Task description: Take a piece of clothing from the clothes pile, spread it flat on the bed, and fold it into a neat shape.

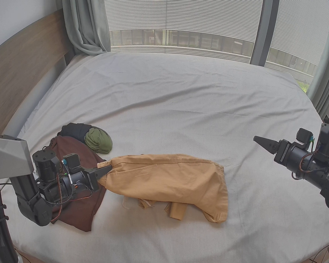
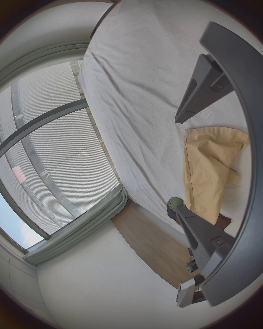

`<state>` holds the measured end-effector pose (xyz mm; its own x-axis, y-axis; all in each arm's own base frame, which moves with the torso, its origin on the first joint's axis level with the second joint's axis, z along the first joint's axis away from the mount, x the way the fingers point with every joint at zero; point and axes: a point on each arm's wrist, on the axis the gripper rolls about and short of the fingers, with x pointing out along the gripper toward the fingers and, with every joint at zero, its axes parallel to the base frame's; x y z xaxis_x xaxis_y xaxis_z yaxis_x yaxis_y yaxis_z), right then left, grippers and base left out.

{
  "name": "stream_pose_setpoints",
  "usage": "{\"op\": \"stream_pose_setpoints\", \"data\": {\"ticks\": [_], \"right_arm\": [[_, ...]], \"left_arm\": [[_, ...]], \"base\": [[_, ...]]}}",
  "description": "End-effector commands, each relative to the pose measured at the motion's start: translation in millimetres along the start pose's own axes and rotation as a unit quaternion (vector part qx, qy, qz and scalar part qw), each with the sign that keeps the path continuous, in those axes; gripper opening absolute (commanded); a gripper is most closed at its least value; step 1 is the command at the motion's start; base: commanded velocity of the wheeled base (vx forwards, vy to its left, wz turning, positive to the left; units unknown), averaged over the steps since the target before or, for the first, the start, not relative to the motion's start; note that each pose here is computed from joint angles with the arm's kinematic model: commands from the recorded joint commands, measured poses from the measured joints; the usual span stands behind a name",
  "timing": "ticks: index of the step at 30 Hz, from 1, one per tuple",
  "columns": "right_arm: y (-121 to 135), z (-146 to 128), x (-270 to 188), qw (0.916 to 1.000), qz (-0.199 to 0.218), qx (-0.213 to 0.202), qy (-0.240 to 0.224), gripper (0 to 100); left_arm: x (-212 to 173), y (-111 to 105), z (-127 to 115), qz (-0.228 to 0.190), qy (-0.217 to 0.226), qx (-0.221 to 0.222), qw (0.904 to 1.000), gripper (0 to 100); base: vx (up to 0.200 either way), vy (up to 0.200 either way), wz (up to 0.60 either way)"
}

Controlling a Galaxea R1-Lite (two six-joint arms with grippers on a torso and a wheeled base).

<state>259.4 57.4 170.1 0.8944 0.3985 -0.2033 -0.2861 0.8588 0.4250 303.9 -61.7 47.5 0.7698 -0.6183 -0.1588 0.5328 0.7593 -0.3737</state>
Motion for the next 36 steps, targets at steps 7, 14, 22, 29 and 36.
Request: {"op": "stream_pose_setpoints", "data": {"ticks": [7, 14, 22, 29, 36], "right_arm": [[-45, -51, 53, 0.9954, -0.020, 0.068, 0.065, 100], [-52, -67, 65, 0.9886, -0.014, 0.113, 0.098, 100], [-67, -89, 79, 0.9806, -0.029, 0.140, 0.134, 100], [-79, -111, 87, 0.9734, -0.026, 0.154, 0.168, 100], [-91, -133, 96, 0.9708, -0.034, 0.157, 0.178, 100]], "left_arm": [[1, 0, -1, -0.001, 0.001, 0.000, 1.0000, 0], [1, 0, 0, -0.001, 0.000, 0.001, 1.0000, 0], [2, 0, 0, -0.001, -0.001, 0.001, 1.0000, 0], [2, 1, 1, 0.000, -0.003, 0.002, 1.0000, 0], [3, 1, 1, 0.001, -0.004, 0.002, 1.0000, 0]], "base": [[0.000, 0.000, 0.00], [0.000, 0.000, 0.00], [0.000, 0.000, 0.00], [0.000, 0.000, 0.00], [0.000, 0.000, 0.00]]}}
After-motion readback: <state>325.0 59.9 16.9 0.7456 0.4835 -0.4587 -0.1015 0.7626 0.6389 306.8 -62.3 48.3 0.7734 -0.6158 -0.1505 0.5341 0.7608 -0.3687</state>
